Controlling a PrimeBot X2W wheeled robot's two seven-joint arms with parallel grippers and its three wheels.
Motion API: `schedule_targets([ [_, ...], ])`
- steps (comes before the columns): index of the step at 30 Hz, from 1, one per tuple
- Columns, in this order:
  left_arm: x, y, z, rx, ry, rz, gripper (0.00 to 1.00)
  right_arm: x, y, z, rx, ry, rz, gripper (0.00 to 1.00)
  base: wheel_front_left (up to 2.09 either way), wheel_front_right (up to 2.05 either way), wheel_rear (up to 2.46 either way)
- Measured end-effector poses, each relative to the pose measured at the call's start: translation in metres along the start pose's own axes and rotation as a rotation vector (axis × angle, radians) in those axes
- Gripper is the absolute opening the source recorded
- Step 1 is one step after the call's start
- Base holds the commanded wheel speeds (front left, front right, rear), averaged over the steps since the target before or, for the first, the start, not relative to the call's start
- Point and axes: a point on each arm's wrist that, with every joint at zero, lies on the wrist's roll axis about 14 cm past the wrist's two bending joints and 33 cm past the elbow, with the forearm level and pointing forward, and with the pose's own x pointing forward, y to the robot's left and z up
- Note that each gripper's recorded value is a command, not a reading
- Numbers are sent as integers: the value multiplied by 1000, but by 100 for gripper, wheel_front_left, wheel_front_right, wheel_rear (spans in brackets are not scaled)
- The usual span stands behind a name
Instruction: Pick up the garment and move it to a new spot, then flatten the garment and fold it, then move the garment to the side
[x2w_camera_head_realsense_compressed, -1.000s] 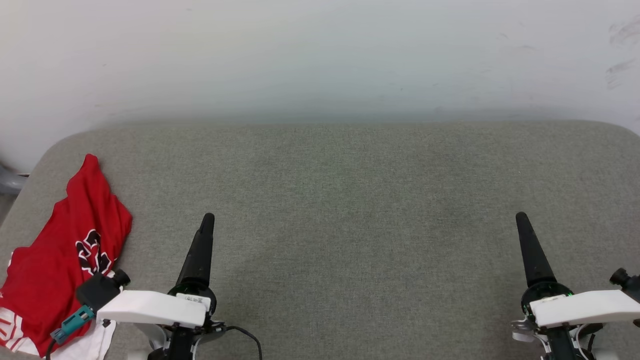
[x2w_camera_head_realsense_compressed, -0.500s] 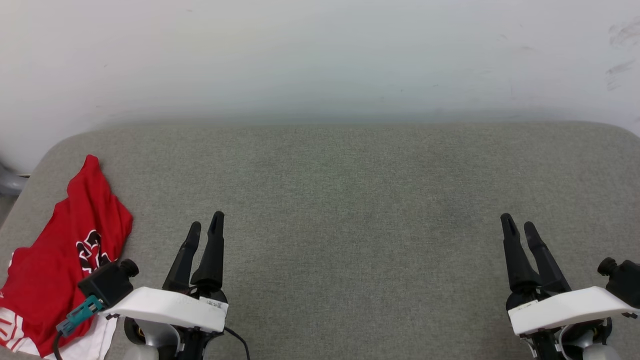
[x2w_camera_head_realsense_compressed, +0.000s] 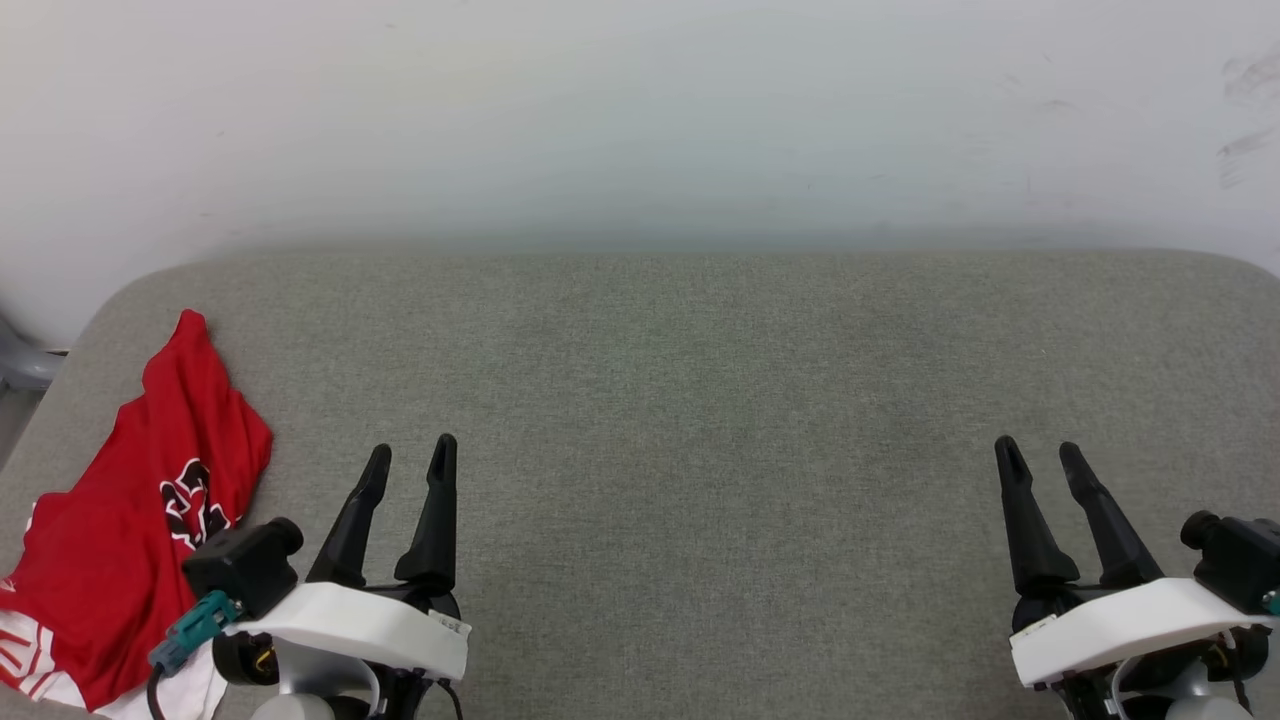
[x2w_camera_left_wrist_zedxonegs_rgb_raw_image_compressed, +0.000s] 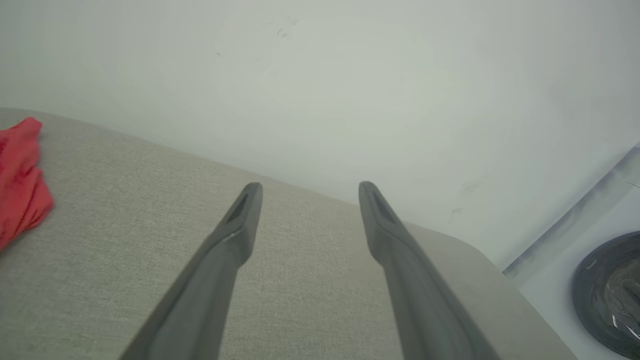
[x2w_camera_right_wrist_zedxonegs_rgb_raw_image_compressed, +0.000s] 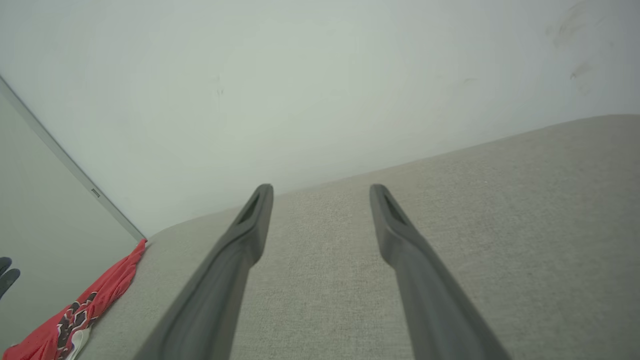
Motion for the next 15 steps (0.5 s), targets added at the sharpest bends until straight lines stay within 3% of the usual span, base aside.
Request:
schedule_targets([
  [15,-4,4,-6,198,18,-2,100,-9,-12,-2,-181,33,-34,100,0,0,0],
])
